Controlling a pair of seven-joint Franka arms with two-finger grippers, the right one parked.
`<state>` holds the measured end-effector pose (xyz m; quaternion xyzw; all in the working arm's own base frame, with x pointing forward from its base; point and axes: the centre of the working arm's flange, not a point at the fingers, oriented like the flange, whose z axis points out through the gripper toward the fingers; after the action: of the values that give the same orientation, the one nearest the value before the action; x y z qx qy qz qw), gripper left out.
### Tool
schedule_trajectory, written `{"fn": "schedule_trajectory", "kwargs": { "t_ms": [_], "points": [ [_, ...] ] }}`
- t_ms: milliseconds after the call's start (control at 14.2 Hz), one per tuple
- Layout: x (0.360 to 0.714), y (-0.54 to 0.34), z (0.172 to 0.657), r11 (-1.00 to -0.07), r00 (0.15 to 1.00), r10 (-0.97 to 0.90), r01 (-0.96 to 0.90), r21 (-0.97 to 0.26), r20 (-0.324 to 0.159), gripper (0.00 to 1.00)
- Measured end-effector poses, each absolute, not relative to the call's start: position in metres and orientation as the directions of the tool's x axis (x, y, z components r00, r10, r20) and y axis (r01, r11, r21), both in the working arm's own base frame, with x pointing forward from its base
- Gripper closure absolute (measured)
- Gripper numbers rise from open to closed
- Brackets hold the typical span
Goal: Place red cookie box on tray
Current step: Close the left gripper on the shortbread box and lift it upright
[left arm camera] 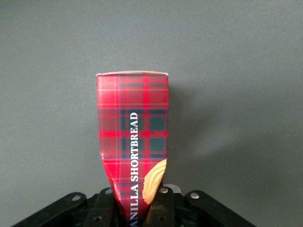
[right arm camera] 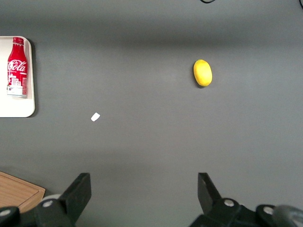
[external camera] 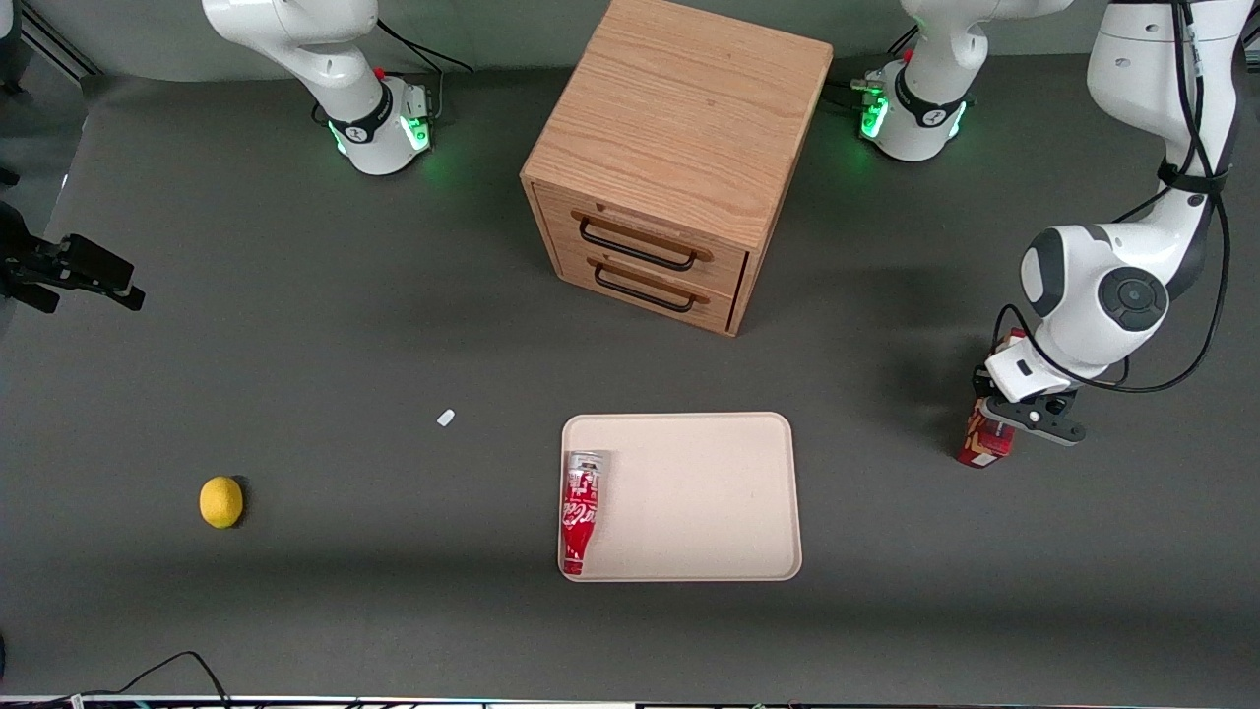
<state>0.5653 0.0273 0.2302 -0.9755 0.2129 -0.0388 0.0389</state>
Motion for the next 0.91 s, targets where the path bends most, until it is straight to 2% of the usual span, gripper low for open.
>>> {"fn": "schedule_trajectory", "kwargs": {
  "t_ms": [141,281,422,633,914],
  "points": [
    [0.567,0.031,0.232,-0.908,0.908,-0.413,-0.407,-0.097,0.062,0.76],
    [0.573,0.035,0.239,-0.91,0.91,-0.408,-0.4,-0.104,0.071,0.81],
    [0.583,0.037,0.255,-0.913,0.914,-0.403,-0.397,-0.097,0.051,0.81],
    [0.605,0.038,0.305,-0.928,0.929,-0.37,-0.369,-0.06,0.018,0.81],
    [0.632,0.022,0.387,-0.947,0.946,-0.322,-0.323,0.006,0.027,0.81]
  ]
}}
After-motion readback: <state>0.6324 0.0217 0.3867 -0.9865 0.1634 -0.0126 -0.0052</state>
